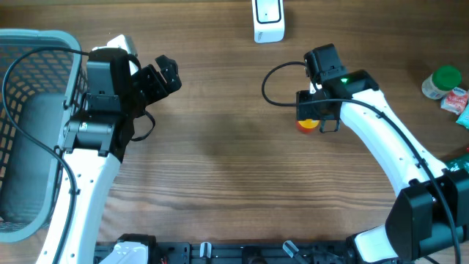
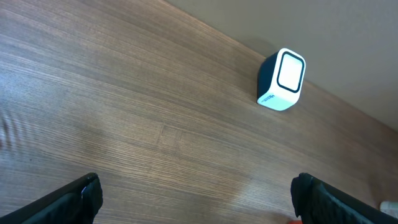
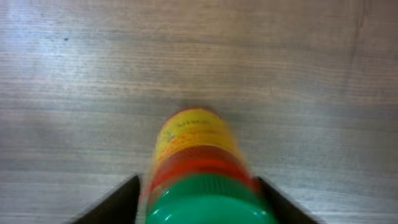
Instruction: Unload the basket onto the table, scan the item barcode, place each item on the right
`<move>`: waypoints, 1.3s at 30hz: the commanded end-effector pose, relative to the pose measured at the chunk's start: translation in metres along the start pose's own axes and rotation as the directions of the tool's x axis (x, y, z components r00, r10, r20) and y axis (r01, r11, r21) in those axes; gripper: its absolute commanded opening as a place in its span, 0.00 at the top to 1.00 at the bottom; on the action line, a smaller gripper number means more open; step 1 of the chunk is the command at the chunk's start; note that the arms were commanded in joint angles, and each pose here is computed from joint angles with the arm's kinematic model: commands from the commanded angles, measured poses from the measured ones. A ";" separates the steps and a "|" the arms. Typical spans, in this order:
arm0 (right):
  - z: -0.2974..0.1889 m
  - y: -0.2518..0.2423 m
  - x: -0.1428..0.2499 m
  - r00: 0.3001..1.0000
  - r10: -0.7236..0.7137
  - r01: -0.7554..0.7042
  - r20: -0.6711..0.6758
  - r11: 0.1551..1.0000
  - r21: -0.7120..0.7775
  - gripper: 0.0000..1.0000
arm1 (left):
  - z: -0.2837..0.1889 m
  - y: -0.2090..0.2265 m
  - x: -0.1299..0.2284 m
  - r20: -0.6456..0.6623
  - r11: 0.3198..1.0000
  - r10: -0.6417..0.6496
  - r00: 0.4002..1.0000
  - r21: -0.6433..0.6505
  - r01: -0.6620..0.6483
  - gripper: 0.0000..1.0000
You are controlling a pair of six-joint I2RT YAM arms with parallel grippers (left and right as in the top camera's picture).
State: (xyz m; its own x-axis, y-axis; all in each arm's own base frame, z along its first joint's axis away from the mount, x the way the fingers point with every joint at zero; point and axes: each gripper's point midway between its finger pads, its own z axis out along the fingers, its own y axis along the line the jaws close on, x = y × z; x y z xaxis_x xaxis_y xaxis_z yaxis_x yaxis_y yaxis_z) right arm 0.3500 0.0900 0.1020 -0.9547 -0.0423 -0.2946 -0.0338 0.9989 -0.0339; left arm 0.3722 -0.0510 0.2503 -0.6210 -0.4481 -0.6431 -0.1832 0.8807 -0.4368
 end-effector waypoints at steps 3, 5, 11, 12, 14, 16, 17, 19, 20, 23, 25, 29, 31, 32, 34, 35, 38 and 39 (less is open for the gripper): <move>0.009 -0.001 0.003 0.998 0.056 -0.056 -0.006 0.998 0.007 0.66 | 0.001 0.003 -0.003 0.009 1.000 0.015 1.000 -0.011 -0.015 0.00; 0.008 0.000 0.002 0.992 0.129 -0.129 -0.003 0.992 0.006 0.67 | 0.001 0.003 -0.003 0.009 1.000 0.016 1.000 -0.011 -0.016 0.00; -0.008 -0.002 0.000 0.920 0.391 -0.391 -0.007 0.920 0.011 0.62 | 0.001 0.003 -0.003 0.009 1.000 0.015 1.000 -0.011 -0.015 0.00; -0.011 -0.001 0.001 0.896 0.445 -0.445 -0.017 0.896 0.012 0.61 | 0.001 0.003 -0.003 0.009 1.000 0.015 1.000 -0.011 -0.015 0.00; -0.012 0.004 0.004 0.834 0.550 -0.551 -0.045 0.835 -0.003 0.60 | 0.001 0.003 -0.003 0.009 1.000 0.016 1.000 -0.011 -0.016 0.00; -0.013 0.014 0.005 0.781 0.618 -0.623 -0.090 0.781 -0.040 0.63 | 0.001 0.003 -0.003 0.009 1.000 0.016 1.000 -0.011 -0.016 0.00; -0.013 0.020 0.005 0.770 0.628 -0.636 -0.115 0.769 -0.064 0.64 | 0.001 0.003 -0.003 0.009 1.000 0.015 1.000 -0.011 -0.015 0.00; -0.017 0.039 0.005 0.756 0.625 -0.652 -0.191 0.746 -0.138 0.52 | 0.001 0.003 -0.003 0.009 1.000 0.016 1.000 -0.011 -0.016 0.00; -0.019 0.046 0.005 0.755 0.617 -0.653 -0.219 0.739 -0.167 0.47 | 0.001 0.003 -0.003 0.009 1.000 0.016 1.000 -0.011 -0.016 0.00; -0.023 0.055 0.004 0.754 0.605 -0.654 -0.256 0.728 -0.206 0.20 | 0.001 0.003 -0.003 0.009 1.000 0.016 1.000 -0.011 -0.016 0.00; -0.028 0.056 0.000 0.757 0.605 -0.651 -0.246 0.727 -0.219 0.00 | 0.001 0.003 -0.003 0.009 1.000 0.016 1.000 -0.011 -0.016 0.00; -0.053 0.068 -0.010 0.775 0.577 -0.632 -0.257 0.709 -0.313 0.00 | 0.001 0.003 -0.003 0.009 1.000 0.016 1.000 -0.011 -0.016 0.00; -0.067 0.066 -0.015 0.787 0.575 -0.615 -0.222 0.709 -0.345 0.00 | 0.001 0.003 -0.003 0.009 1.000 0.015 1.000 -0.011 -0.015 0.00; -0.077 0.060 -0.019 0.804 0.568 -0.590 -0.179 0.719 -0.368 0.00 | 0.001 0.003 -0.003 0.009 1.000 0.015 1.000 -0.011 -0.015 0.00; -0.092 0.041 -0.028 0.787 0.607 -0.598 -0.112 0.705 -0.381 0.00 | 0.001 0.003 -0.003 0.009 1.000 0.015 1.000 -0.011 -0.015 0.00; -0.099 0.028 -0.032 0.768 0.634 -0.612 -0.086 0.689 -0.388 0.01 | 0.001 0.003 -0.003 0.009 1.000 0.016 1.000 -0.011 -0.016 0.00; -0.117 -0.032 -0.045 0.664 0.748 -0.685 0.016 0.617 -0.388 0.00 | 0.001 0.003 -0.003 0.009 1.000 0.015 1.000 -0.011 -0.015 0.00; -0.117 -0.049 -0.046 0.641 0.767 -0.704 0.040 0.607 -0.369 0.01 | 0.001 0.003 -0.003 0.009 1.000 0.016 1.000 -0.011 -0.016 0.00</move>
State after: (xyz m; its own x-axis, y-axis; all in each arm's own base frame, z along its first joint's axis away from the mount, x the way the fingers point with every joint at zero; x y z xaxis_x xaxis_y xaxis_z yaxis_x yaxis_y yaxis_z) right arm 0.3520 0.0962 0.2070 -0.7298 0.6659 -0.1549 0.5018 0.6757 0.5401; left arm 0.3722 -0.0510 0.2503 -0.6210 -0.4481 -0.6431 -0.1832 0.8807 -0.4368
